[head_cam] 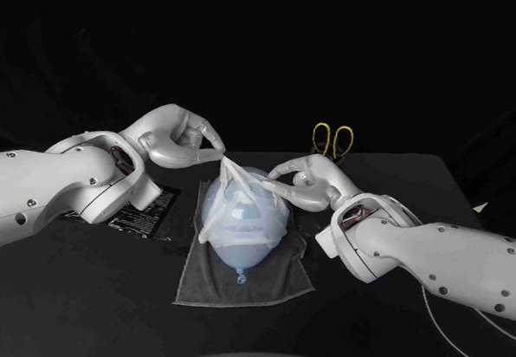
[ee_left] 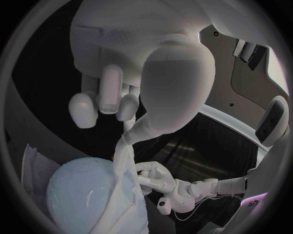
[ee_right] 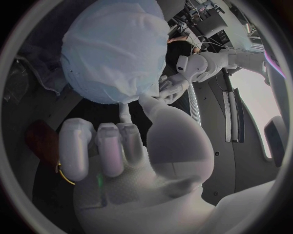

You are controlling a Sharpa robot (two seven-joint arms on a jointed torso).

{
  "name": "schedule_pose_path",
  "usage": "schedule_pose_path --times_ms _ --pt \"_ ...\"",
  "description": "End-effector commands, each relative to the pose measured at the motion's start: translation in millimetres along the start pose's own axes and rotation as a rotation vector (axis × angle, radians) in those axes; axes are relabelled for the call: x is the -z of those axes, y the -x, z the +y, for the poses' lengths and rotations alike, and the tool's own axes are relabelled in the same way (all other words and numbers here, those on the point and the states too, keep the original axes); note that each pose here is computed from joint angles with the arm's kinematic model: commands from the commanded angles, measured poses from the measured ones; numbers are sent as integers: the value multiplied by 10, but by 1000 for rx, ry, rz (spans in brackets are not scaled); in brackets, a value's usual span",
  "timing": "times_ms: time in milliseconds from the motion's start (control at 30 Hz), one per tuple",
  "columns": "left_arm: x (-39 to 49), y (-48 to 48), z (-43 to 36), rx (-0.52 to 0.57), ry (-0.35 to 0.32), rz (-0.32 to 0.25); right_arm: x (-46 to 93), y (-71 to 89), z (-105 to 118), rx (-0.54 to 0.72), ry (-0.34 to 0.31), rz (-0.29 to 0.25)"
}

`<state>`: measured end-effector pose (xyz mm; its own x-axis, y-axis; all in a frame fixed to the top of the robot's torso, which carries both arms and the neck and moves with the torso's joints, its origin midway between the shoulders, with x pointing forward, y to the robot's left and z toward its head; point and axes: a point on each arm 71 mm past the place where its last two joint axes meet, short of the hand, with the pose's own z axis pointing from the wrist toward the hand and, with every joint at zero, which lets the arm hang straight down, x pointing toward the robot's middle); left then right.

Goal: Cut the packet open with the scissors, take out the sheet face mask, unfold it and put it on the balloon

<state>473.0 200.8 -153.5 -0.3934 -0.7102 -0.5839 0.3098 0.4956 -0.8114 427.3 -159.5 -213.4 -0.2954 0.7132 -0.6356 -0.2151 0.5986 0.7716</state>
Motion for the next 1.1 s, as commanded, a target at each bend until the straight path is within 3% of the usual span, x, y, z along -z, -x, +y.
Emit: schedule_pose_path --times_ms 33,767,1100 --pt "-1 -7 -12 0 -4 10 3 -29 -4 28 11 27" --pt "15 -1 -8 -3 0 9 36 -117 -90 105 5 49" --pt "17 -4 -10 -4 0 10 31 -141 -87 122 10 33"
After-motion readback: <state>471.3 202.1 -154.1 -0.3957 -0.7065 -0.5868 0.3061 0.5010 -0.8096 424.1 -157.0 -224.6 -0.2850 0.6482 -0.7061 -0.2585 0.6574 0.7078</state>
